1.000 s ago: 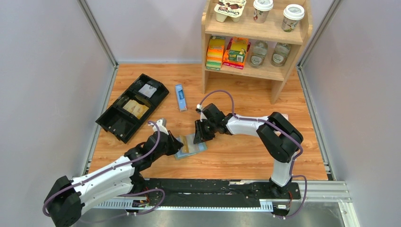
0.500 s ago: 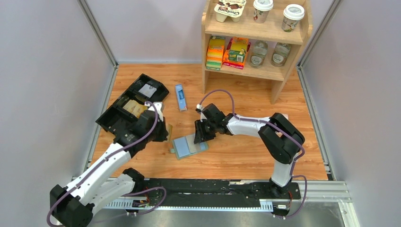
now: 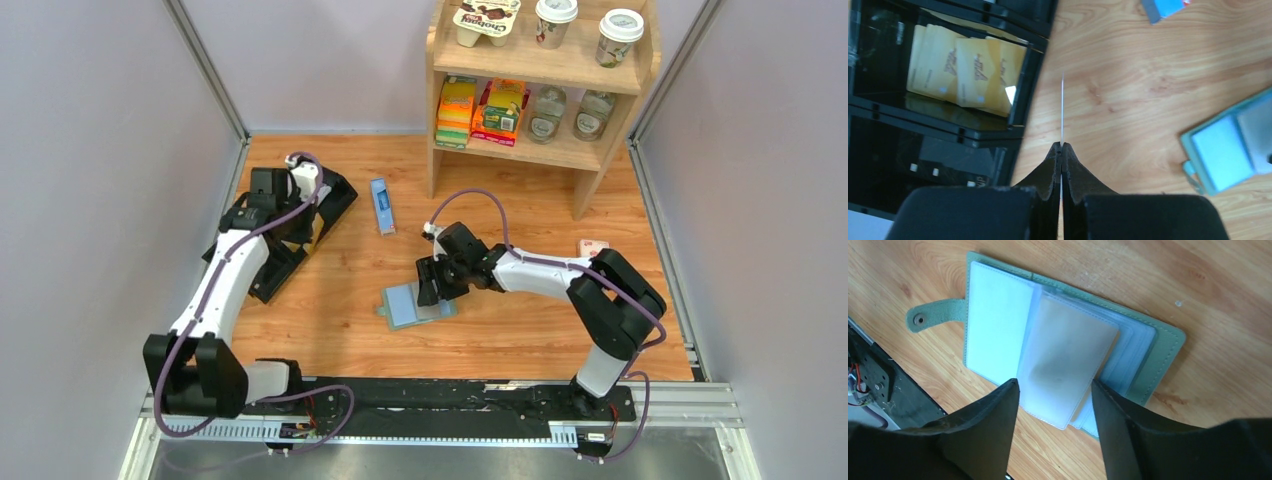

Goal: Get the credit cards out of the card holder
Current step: Place the credit card in the storage box.

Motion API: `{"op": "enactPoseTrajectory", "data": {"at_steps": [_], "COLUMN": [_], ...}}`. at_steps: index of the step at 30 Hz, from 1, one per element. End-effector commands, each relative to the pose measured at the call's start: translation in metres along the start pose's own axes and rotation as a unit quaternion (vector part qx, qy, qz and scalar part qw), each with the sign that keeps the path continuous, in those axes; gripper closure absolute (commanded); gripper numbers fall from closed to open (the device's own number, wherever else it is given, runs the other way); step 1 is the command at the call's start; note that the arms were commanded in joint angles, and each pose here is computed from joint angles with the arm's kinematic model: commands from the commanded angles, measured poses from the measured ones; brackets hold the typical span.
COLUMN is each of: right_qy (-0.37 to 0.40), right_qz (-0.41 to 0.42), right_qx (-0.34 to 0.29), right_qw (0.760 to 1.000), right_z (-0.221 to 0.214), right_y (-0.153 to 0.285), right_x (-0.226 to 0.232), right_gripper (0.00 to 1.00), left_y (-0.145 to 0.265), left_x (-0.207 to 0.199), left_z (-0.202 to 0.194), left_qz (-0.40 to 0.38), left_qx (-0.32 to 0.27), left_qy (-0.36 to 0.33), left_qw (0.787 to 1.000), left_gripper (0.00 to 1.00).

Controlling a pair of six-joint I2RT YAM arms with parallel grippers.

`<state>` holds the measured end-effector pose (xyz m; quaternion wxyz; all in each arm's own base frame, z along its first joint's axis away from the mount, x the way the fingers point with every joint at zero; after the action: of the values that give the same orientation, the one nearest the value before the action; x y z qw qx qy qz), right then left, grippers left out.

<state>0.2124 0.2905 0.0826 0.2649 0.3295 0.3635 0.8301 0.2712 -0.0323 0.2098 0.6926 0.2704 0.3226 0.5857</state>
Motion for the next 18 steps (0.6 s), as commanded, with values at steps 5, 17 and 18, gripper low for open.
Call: {"op": "enactPoseTrajectory", "data": {"at_steps": [5, 17, 18], "right_qy": [0.019, 0.022, 0.021], "right_qz": [-0.013, -0.023, -0.023], "right_qx": [-0.044, -0.051, -0.049], "right_qw": [0.999, 0.998, 0.998], "right_z": [0.0, -0.001, -0.002], "right_y": [0.015, 0.017, 0.016], "right_x": [-0.002, -0.006, -0.007], "right_gripper": [0.3, 0.28, 0.28], "left_y": [-0.023, -0.072, -0.075], "left_x": [0.059, 0.094, 0.093], "left_z": [0.043, 0.052, 0.051], "left_qz": [0.014, 0.019, 0.012], "left_qx": [-0.006, 0.046, 0.049], "left_qy": [-0.035, -0.047, -0.049], "left_qw": [0.999, 0.998, 0.998], "left_gripper": [1.0, 1.0, 1.0]}}
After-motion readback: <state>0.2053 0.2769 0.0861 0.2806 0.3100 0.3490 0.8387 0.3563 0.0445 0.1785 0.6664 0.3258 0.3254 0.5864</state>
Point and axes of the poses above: each gripper's point midway between its finger pads, its own y axis back along the fingers, its own x axis along the line the jaws close on, z = x × y, the point moved 6 cm from there along y, back along the fingers, and after that the axes turned 12 degrees about y, right-handed, at the moved point
